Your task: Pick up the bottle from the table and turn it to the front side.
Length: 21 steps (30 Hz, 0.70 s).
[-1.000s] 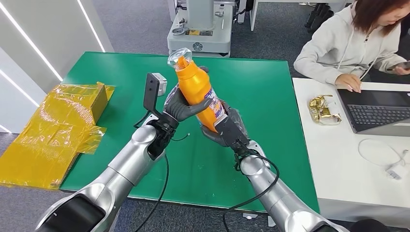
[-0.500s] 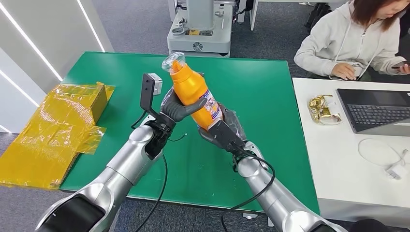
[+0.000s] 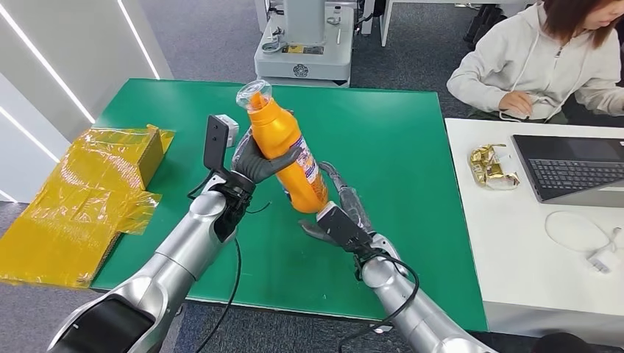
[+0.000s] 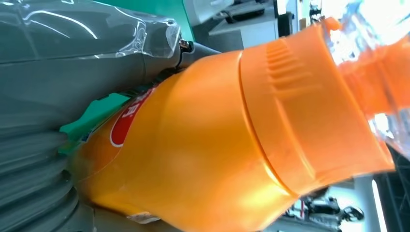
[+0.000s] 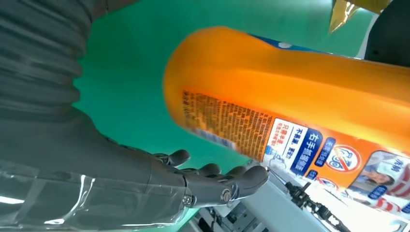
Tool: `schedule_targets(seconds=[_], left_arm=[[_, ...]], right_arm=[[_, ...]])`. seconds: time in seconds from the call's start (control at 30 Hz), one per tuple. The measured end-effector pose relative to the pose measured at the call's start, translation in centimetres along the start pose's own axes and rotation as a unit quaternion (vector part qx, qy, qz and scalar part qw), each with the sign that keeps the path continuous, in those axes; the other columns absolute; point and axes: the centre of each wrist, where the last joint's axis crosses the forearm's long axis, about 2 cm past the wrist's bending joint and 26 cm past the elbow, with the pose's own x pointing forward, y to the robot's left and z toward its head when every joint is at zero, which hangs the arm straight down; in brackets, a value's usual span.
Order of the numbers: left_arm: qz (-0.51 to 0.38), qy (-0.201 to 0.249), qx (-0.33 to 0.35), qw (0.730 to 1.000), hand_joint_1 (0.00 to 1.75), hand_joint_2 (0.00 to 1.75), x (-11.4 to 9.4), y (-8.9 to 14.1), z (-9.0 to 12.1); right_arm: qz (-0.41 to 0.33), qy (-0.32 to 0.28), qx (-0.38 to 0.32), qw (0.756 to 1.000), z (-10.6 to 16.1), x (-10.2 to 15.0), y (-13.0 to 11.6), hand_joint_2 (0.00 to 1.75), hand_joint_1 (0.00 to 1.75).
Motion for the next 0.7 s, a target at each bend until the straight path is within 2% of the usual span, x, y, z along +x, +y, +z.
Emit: schedule_targets(seconds=[0.13, 0.27, 0.43, 0.6, 0.7], left_arm=[[-0.058, -0.012, 0.011, 0.998, 1.75, 1.75, -0.1, 1.2, 0.5], [-0.071, -0.012, 0.01, 0.997, 1.75, 1.75, -0.5, 3.0, 1.5], [-0.095, -0.012, 0.012, 0.995, 1.75, 1.75, -0.8, 4.1, 2.2], [-0.219, -0.03, 0.018, 0.975, 1.75, 1.75, -0.6, 5.3, 2.4], [-0.311, -0.033, 0.027, 0.949, 1.75, 1.75, -0.3, 6.3, 2.7]], right_arm=[[-0.008, -0.007, 0.006, 1.0, 1.1, -0.6, 0.2, 1.75, 0.0], [-0.016, -0.015, 0.004, 1.0, 2.6, -1.2, 0.3, 1.75, 0.0], [-0.023, -0.025, 0.0, 0.999, 3.5, -1.3, 0.1, 1.75, 0.0], [-0.033, -0.046, -0.01, 0.998, 4.5, -1.2, -0.2, 1.75, 0.0], [-0.038, -0.057, -0.027, 0.997, 5.3, -1.1, -0.5, 1.75, 0.0]])
